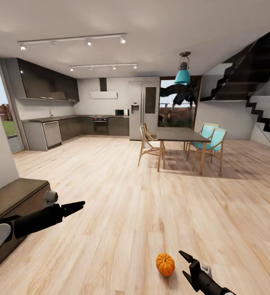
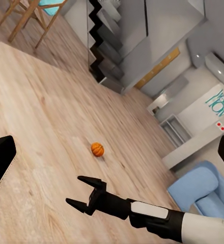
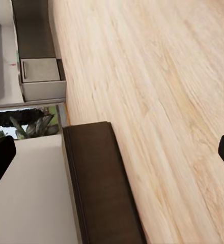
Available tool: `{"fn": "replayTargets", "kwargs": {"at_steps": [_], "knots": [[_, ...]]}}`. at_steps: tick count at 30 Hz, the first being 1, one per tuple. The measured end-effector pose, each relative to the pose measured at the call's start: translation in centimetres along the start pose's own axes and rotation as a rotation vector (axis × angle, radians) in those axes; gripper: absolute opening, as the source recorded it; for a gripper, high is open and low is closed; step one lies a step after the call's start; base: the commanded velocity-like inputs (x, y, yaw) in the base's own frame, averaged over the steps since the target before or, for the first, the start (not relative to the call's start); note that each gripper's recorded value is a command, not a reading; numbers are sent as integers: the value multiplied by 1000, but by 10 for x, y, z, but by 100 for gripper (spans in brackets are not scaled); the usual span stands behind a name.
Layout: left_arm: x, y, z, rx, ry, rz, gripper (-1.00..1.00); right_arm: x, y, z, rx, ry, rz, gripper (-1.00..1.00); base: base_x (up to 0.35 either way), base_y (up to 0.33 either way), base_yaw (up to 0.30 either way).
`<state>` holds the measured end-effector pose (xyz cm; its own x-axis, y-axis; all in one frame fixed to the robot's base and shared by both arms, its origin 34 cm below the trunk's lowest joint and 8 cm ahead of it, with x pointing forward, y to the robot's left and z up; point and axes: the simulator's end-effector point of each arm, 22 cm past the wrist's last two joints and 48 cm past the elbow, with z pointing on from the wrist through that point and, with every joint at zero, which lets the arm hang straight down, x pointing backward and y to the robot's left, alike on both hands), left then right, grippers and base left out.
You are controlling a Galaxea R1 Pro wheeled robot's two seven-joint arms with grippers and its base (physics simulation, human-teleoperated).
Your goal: Place each of the two pumpkins and all three candles from the living room inside a cabinet in the living room (use any cabinet), then make sure every cabinet is closed, and position the cauldron so it is next to a table in the living room.
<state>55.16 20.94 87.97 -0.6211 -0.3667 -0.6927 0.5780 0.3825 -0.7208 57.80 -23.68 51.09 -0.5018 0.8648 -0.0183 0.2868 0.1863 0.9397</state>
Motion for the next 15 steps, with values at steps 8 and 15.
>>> {"fn": "replayTargets", "kwargs": {"at_steps": [8,15], "knots": [[0,0,0,-2,0,0,100,1,-2,0,8,1,0,100,257,211,0],[0,1,0,-2,0,1,100,3,0,2,2,1,5,100,283,201,0]]}}
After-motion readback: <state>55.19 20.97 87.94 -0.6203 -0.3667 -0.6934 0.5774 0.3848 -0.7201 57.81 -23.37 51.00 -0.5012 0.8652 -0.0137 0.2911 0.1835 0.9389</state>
